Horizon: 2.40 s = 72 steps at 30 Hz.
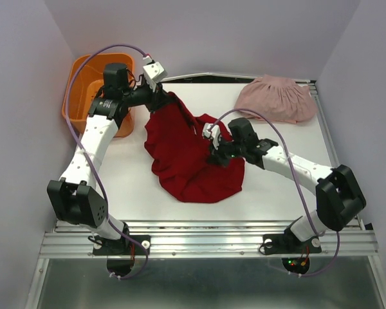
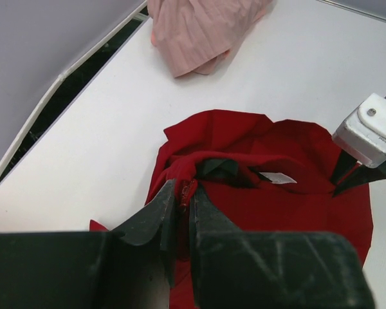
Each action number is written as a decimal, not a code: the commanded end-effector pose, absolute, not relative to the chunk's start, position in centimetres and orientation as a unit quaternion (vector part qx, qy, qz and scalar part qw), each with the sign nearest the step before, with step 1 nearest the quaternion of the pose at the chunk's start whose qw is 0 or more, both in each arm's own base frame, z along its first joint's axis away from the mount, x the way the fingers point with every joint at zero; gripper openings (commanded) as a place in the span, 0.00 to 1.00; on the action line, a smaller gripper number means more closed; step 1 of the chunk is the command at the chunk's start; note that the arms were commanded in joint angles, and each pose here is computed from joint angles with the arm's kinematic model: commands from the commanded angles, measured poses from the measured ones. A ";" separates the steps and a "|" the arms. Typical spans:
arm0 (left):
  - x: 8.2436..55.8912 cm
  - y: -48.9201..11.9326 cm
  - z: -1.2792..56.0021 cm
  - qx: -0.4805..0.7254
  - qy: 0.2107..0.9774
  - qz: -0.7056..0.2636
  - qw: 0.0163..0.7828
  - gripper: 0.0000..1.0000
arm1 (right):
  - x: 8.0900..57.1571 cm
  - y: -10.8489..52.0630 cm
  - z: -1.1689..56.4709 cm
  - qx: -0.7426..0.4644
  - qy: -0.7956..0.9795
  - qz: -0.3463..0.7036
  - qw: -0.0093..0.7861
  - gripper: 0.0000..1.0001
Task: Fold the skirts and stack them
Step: Flatten the skirt out
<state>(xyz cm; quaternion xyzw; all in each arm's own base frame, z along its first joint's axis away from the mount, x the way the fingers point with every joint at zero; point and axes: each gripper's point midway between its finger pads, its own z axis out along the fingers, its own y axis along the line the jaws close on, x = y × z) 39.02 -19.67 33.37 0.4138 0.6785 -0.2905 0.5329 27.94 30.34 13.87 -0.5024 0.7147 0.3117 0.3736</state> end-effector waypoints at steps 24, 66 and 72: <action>46.0 -9.8 42.5 0.328 0.607 -0.009 0.724 0.00 | 53.1 11.4 37.7 -0.391 0.723 -0.126 0.555 0.01; 23.3 -12.1 22.4 0.516 0.650 -0.152 0.537 0.77 | 26.8 11.6 18.1 -0.596 0.704 0.046 0.383 0.95; 29.3 -11.0 18.5 0.455 0.761 -0.127 0.445 0.64 | 29.6 14.5 15.6 -0.483 0.818 0.151 0.274 0.75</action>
